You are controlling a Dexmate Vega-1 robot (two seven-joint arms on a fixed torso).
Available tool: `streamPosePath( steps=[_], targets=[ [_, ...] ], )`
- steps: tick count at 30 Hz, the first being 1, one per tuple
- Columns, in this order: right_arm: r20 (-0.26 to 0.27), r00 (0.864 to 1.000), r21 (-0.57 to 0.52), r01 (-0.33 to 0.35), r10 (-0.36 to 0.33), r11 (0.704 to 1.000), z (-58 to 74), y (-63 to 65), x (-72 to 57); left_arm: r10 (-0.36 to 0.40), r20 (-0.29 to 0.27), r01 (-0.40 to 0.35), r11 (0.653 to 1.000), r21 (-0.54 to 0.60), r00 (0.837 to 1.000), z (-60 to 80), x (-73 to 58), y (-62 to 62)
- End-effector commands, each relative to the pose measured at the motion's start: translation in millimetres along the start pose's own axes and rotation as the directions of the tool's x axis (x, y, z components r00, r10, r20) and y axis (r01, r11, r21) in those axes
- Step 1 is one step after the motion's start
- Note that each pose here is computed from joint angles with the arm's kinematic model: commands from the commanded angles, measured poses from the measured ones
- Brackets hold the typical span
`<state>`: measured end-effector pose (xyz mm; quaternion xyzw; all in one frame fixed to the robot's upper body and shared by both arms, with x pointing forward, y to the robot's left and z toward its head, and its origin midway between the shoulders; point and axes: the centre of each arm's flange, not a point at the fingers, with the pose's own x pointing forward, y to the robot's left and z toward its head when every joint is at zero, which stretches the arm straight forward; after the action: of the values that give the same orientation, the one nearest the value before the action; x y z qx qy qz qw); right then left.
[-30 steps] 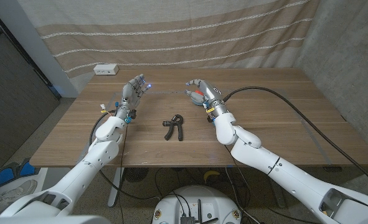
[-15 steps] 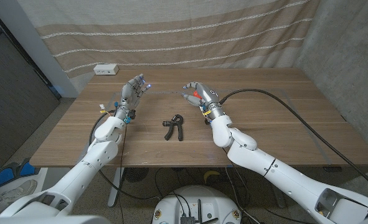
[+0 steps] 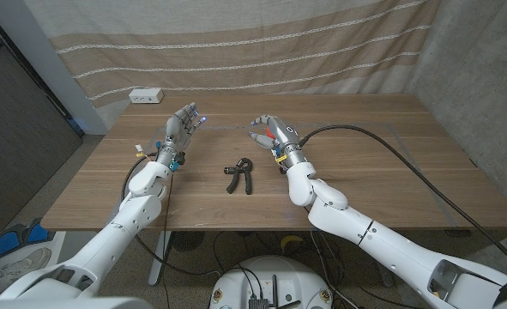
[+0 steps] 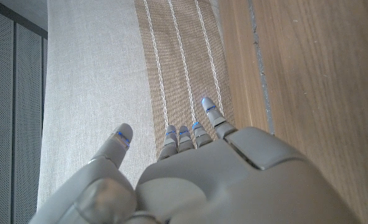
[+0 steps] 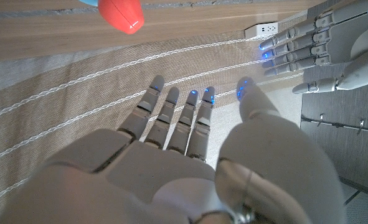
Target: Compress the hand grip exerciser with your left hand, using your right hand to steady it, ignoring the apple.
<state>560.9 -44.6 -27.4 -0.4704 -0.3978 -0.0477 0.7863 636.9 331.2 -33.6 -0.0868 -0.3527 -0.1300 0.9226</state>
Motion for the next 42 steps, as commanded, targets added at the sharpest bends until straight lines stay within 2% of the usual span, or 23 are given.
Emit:
streamPosePath(
  steps=[1,17,32,42],
  targets=[
    [-0.014,1.0,-0.03,-0.006,0.006,1.0,1.1,11.0,0.6,0.008,0.008,-0.008,1.0,-0.005,1.0,-0.6,0.2,4.3],
    [-0.03,0.999,-0.043,-0.033,0.032,0.999,1.9,19.6,-0.5,0.021,0.016,-0.021,1.0,-0.014,1.0,-1.4,0.6,7.1],
    [-0.065,0.996,-0.064,-0.07,0.065,0.995,2.1,26.4,-1.6,0.018,0.026,-0.018,1.0,-0.015,0.999,-0.7,1.0,7.5],
    [-0.064,0.994,-0.057,-0.09,0.086,0.994,3.1,33.4,-3.8,0.015,0.026,-0.015,1.0,-0.019,1.0,-1.1,1.4,7.2]
  ],
)
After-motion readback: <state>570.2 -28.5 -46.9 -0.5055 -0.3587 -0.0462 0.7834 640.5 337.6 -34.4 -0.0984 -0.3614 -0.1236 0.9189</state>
